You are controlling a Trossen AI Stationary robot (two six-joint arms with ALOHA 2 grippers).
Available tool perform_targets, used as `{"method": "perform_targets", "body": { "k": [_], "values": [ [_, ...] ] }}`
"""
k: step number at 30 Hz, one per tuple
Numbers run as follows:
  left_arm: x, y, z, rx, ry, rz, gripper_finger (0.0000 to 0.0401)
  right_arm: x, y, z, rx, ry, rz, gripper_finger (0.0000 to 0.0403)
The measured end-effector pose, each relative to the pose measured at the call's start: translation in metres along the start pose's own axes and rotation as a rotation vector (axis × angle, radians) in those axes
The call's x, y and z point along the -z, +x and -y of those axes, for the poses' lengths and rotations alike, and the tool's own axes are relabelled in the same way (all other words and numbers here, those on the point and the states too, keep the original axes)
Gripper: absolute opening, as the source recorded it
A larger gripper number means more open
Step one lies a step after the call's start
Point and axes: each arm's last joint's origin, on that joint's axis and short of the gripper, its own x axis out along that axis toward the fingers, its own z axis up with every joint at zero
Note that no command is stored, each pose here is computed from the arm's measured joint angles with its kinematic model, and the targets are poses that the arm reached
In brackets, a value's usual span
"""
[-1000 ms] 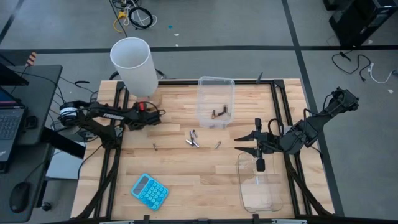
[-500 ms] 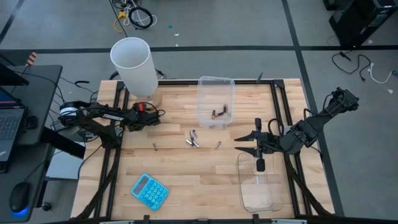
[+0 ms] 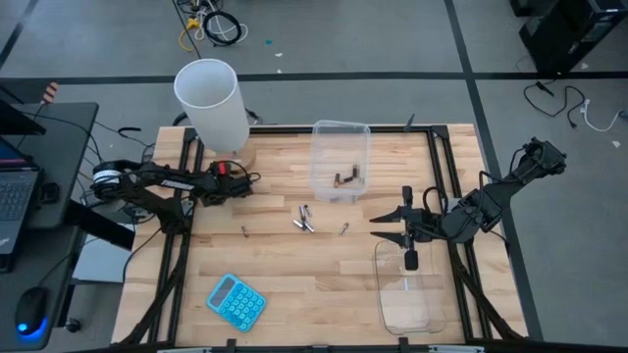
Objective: Sort batteries
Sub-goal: Put the brown battery into the top transparent bin
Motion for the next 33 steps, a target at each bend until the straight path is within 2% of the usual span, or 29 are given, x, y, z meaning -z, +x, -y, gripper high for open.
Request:
{"method": "perform_targets", "body": {
  "k": [10, 16, 24, 28, 33],
  "values": [
    [0.003, -0.012, 0.008, 0.065, 0.047, -0.081, 0.0003, 0.004, 0.007, -0.004, 0.005, -0.015, -0.021, 0.0115],
    [-0.01, -0.036, 0.016, 0.098, 0.121, -0.24, 0.0003, 0.003, 0.008, -0.004, 0.009, -0.011, -0.017, 0.0115],
    [-0.025, -0.056, 0.025, 0.114, 0.148, -0.201, 0.0003, 0.003, 0.008, -0.004, 0.009, -0.015, -0.018, 0.0115],
    [-0.027, -0.064, 0.023, 0.065, 0.181, -0.169, 0.0003, 0.003, 0.008, -0.004, 0.009, -0.019, -0.018, 0.0115],
    [-0.024, -0.069, 0.012, -0.057, 0.19, -0.148, 0.0007, 0.003, 0.008, -0.004, 0.009, -0.019, -0.017, 0.0115]
  ]
}}
